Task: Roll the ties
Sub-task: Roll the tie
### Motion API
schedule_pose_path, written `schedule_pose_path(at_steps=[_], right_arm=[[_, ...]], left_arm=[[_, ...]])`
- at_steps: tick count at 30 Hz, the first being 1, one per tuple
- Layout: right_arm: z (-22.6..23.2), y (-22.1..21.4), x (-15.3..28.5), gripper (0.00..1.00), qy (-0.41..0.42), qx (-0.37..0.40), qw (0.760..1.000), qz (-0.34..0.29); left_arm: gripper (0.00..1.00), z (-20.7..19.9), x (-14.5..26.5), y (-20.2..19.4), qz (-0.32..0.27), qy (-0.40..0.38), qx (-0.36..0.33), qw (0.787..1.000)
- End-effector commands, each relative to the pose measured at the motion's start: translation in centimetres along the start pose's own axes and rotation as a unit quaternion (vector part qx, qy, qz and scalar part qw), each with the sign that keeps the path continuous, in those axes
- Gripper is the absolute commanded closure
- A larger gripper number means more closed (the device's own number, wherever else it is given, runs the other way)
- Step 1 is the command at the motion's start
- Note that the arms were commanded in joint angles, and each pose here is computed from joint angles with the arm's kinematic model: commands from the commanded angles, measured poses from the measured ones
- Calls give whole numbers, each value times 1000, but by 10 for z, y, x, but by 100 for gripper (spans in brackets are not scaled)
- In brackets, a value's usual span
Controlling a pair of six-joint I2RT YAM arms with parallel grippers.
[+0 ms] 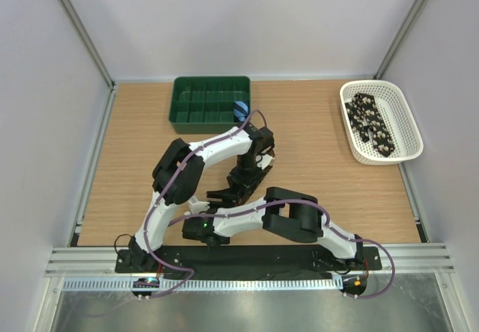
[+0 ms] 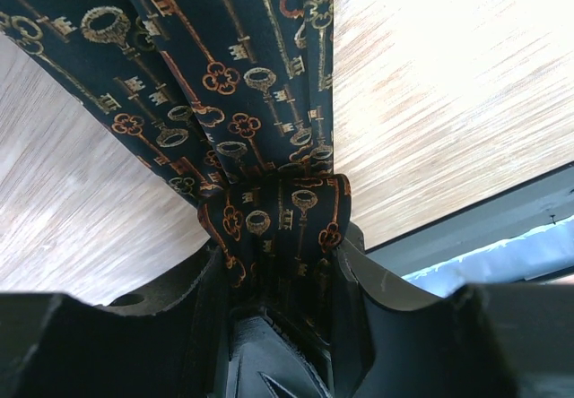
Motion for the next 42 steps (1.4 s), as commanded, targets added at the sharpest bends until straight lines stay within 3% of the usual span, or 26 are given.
schedule_pose_path(at_steps=[1,2,5,6,10,11,20,29,35,38,42], right_arm=[[-4,3,-9,32,24,-37,999,-4],[-3,2,-11,39,26,-35,999,-2],[3,1,-13,48,34,-32,999,0],[4,1,-14,54,35,-33,999,1],[7,-1,-14,64,38,-37,999,1],[6,-1,-13,67,39,-40,998,0],[-1,0,-7,69,65,-68,995,-19],[2,1,-1,70,79,-71,994,-39],[3,2,1,70,90,-75,992,-45],[3,4,2,70,97,-78,991,-45],[-1,6,6,71,112,-98,987,-55]], left_arm=[[70,-9,7,-14,43,-23,6,999],[70,-9,5,-14,46,-25,6,999],[70,-9,1,-14,51,-26,6,998],[68,-9,0,-15,51,-26,5,998],[61,-9,3,-13,36,-28,1,999],[55,-7,4,-12,31,-22,-1,999],[42,1,37,6,-71,7,-1,997],[36,11,72,25,-189,19,6,982],[33,31,109,42,-278,34,33,959],[31,54,141,47,-336,39,70,939],[26,89,183,39,-437,65,130,888]])
Point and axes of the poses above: each gripper's point midway between its finger pads, its own x axis back along the fingers, its own z axis along the line the jaws close on, y = z × x, the point moved 7 cm from there along x, back along the fingers, and after that the axes turned 5 degrees about x, right-handed, at the moved point
